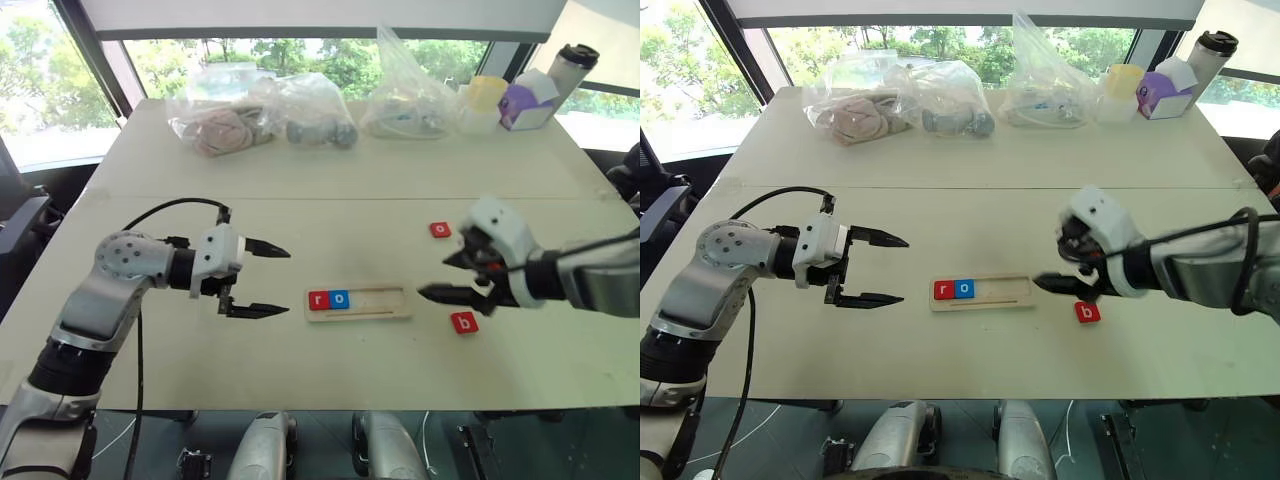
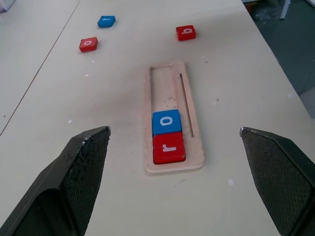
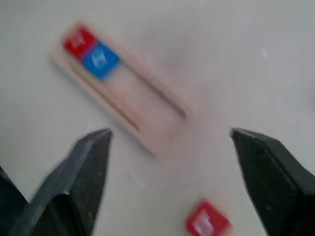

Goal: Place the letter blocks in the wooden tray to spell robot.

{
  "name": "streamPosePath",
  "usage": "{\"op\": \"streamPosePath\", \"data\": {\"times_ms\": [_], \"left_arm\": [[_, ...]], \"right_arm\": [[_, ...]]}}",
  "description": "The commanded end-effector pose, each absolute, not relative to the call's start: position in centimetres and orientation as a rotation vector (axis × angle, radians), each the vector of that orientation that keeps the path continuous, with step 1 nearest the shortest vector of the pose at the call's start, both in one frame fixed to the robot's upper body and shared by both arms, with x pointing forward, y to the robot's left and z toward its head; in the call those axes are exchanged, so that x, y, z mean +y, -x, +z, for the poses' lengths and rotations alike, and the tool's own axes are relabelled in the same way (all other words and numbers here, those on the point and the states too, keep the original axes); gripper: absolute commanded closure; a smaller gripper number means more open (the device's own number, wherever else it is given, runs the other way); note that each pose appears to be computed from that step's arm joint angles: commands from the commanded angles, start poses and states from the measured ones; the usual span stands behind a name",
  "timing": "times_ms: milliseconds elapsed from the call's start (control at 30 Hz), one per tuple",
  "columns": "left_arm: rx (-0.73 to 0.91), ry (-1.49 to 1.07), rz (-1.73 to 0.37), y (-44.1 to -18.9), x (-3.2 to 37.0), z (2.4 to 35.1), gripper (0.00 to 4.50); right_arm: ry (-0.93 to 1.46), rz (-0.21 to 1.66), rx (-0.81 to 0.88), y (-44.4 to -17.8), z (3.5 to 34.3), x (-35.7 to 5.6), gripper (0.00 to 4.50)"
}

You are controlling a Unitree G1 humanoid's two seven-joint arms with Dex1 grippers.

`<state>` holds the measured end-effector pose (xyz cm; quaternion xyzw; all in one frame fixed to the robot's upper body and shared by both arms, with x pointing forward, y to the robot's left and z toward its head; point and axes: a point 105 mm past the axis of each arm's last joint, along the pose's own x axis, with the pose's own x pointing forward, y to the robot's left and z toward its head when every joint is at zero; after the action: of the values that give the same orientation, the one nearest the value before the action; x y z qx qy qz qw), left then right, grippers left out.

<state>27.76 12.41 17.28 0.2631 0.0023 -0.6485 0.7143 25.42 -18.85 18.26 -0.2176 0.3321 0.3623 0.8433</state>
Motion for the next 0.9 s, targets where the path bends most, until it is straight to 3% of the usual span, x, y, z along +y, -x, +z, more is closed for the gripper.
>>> {"op": "streamPosePath", "data": {"times_ms": [33,200,500,900], "left_arm": [[-0.043,-0.607,-1.431,-27.7,12.2,18.2,0.0],[-0.043,-0.611,-1.424,-27.5,12.3,18.1,0.0],[-0.04,-0.618,-1.413,-27.4,12.4,18.2,0.0],[-0.041,-0.624,-1.397,-27.3,12.5,18.5,0.0]], "right_arm": [[0.938,0.969,0.686,-25.0,17.3,-22.4,0.59],[1.211,1.054,0.663,-26.1,16.1,-25.8,0.59],[1.117,1.141,0.604,-28.3,15.8,-24.2,0.59],[1.006,1.208,0.664,-28.3,14.4,-23.7,0.59]]}}
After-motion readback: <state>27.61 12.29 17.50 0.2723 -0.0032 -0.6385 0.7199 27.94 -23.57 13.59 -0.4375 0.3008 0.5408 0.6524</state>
